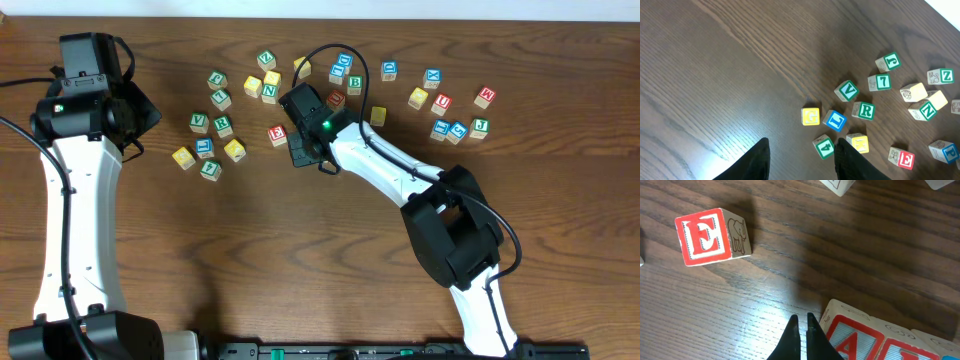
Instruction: Spell out AI2
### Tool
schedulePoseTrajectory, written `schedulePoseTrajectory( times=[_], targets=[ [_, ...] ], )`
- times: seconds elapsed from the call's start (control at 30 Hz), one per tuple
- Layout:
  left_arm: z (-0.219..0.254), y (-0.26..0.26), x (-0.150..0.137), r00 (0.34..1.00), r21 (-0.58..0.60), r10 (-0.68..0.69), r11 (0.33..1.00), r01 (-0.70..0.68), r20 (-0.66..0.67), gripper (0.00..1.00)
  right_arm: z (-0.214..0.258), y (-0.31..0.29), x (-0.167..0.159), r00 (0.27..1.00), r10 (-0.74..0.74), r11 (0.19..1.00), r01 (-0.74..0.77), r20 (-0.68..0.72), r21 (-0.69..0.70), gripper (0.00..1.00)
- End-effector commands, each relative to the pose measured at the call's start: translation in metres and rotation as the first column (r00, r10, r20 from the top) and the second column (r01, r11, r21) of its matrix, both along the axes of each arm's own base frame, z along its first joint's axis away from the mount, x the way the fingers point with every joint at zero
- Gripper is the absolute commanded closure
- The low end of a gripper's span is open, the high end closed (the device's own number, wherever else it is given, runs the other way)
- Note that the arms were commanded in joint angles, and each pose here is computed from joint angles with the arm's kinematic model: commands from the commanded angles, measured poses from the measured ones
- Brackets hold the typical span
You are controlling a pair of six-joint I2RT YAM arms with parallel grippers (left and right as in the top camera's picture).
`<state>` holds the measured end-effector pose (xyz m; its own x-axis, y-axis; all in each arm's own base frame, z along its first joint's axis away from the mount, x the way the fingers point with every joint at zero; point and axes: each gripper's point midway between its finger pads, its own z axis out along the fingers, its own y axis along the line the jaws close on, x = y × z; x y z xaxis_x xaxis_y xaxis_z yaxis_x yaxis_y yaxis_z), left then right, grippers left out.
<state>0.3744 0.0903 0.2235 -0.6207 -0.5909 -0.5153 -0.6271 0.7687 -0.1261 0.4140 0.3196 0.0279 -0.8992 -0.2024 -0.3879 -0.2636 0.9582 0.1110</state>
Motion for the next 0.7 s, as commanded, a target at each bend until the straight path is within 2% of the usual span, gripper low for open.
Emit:
schedulePoseTrajectory(
  times=[0.0, 0.67],
  targets=[
    [0.0109, 0.0022, -0.0001, 1.0, 0.016, 0.001, 1.0, -0.002, 0.026, 0.58, -0.0011, 0.0012, 0.0034, 1.0, -0.024, 1.0, 0.024, 0.006, -0.005, 0.99],
    [0.0109, 0.0022, -0.0002, 1.0, 0.016, 0.001, 1.0, -0.002, 0.025, 0.59, -0.0013, -0.0035, -0.0008, 0.999, -0.043, 0.999, 0.043, -0.015, -0.015, 0.99]
  ],
)
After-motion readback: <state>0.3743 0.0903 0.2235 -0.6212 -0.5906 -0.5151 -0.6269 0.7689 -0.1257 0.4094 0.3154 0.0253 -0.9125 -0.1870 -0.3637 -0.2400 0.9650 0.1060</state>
